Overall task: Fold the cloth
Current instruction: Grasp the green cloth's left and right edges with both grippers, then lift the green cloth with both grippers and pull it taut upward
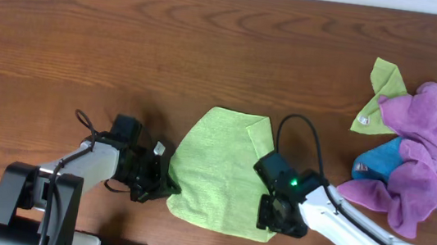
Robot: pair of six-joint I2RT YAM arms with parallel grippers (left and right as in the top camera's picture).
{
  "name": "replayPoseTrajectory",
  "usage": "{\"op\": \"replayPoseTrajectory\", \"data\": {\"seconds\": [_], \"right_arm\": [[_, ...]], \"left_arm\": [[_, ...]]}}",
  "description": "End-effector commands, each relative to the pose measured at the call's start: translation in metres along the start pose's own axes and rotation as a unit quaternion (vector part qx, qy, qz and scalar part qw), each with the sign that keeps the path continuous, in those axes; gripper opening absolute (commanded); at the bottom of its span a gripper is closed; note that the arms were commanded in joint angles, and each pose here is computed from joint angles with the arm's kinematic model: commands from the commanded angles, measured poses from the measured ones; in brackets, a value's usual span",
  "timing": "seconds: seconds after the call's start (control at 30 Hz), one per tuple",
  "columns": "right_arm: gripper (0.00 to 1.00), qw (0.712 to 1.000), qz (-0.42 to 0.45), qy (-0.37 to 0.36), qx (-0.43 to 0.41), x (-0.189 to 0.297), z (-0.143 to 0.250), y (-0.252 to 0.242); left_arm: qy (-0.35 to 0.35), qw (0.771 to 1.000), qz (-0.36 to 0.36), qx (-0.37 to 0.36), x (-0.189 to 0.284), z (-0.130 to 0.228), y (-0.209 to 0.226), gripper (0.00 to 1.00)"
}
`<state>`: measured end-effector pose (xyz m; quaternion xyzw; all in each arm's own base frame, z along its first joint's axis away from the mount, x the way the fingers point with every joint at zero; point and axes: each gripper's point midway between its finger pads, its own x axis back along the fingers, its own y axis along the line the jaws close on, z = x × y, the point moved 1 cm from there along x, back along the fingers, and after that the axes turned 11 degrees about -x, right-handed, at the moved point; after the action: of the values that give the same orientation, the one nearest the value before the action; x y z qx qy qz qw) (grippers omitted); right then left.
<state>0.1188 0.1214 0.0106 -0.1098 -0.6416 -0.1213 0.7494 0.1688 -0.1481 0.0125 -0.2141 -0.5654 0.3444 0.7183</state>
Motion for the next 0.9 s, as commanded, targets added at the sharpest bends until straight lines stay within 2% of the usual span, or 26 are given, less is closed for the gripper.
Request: {"op": "replayPoseTrajectory", "data": {"seconds": [0.0, 0.03, 0.07, 0.17, 0.3, 0.5, 0.67, 0.87], "right_arm": [[0.36, 1.000, -0.008, 0.011, -0.008, -0.003, 0.004, -0.002], [0.16, 1.000, -0.011, 0.014, -0.007, -0.003, 0.005, 0.000], [0.01, 1.000, -0.017, 0.016, -0.007, -0.003, 0.005, 0.002], [0.01, 0.998, -0.052, 0.020, -0.001, 0.001, 0.004, 0.018], [0.01, 0.994, -0.099, -0.023, 0.027, 0.024, -0.015, 0.044], [0.01, 0.975, -0.154, -0.152, 0.044, 0.094, -0.086, 0.069], [0.01, 0.940, -0.224, -0.256, 0.025, 0.146, -0.156, 0.074], [0.01, 0.895, -0.268, -0.355, 0.036, 0.200, -0.228, 0.087]], "left_arm": [[-0.001, 1.000, 0.009, -0.004, 0.002, -0.003, -0.006, 0.06], [0.000, 1.000, 0.010, -0.004, 0.002, -0.003, -0.006, 0.06], [-0.001, 1.000, 0.011, -0.004, 0.002, -0.003, -0.007, 0.06], [-0.001, 1.000, 0.024, -0.010, 0.004, -0.006, -0.014, 0.06], [-0.027, 0.998, 0.031, -0.040, 0.016, -0.028, -0.035, 0.06], [-0.117, 0.986, 0.018, -0.121, 0.063, -0.082, -0.096, 0.06], [-0.223, 0.962, -0.024, -0.153, 0.104, -0.129, -0.129, 0.06], [-0.348, 0.920, 0.004, -0.178, 0.141, -0.176, -0.168, 0.06]]}}
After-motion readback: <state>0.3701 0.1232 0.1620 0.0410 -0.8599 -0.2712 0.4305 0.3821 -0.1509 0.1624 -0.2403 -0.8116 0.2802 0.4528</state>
